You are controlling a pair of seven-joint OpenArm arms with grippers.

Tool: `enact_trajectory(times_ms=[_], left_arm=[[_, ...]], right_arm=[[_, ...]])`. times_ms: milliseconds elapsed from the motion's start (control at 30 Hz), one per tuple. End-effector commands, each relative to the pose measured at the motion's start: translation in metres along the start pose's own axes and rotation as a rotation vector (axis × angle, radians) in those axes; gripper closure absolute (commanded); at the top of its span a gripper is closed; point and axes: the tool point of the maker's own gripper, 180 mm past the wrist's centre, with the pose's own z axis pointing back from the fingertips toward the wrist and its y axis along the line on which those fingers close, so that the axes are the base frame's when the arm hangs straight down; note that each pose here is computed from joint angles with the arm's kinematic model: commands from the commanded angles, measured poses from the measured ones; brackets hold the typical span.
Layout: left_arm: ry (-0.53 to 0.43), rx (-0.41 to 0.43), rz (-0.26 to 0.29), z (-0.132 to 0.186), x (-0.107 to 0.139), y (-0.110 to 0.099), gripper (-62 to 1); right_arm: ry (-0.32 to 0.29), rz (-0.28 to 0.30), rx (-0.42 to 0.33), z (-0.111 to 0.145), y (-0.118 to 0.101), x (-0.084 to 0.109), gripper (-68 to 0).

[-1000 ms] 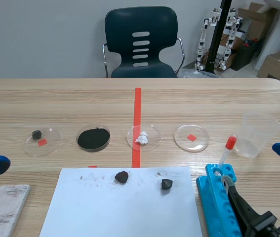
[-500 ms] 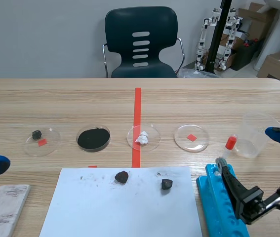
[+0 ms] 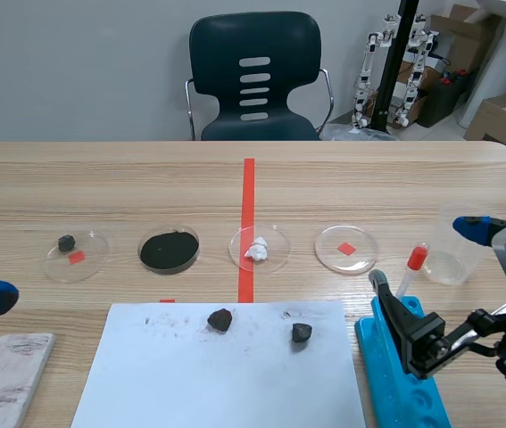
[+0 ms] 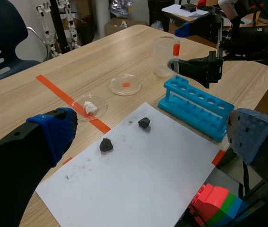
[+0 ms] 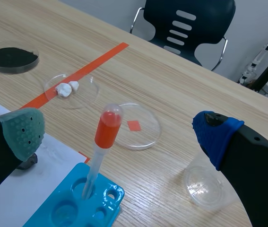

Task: Pick up the dropper by the top with the right hand

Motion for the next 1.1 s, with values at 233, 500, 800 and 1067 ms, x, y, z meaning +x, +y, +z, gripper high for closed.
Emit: enact_trajectory(times_ms=[233,500,800,1067], left_arm=[[-0.03,0.009,-0.004,-0.0007,0.0068,0.0027,-62.3],[-0.03,0.009,-0.004,-0.0007,0.0068,0.0027,-62.3],[-0.03,0.009,-0.004,-0.0007,0.0068,0.0027,-62.3],[-0.03,0.009,-0.004,-0.0007,0.0068,0.0027,-62.3]], right_arm=[[-0.042,-0.001,-0.004,-0.0048,-0.002,0.0109,-61.1],[-0.042,-0.001,-0.004,-0.0048,-0.002,0.0109,-45.7],[-0.042,-0.001,-0.004,-0.0048,-0.0019,0.0108,-33.9],[-0.042,-0.001,-0.004,-0.0048,-0.0019,0.0108,-19.7]])
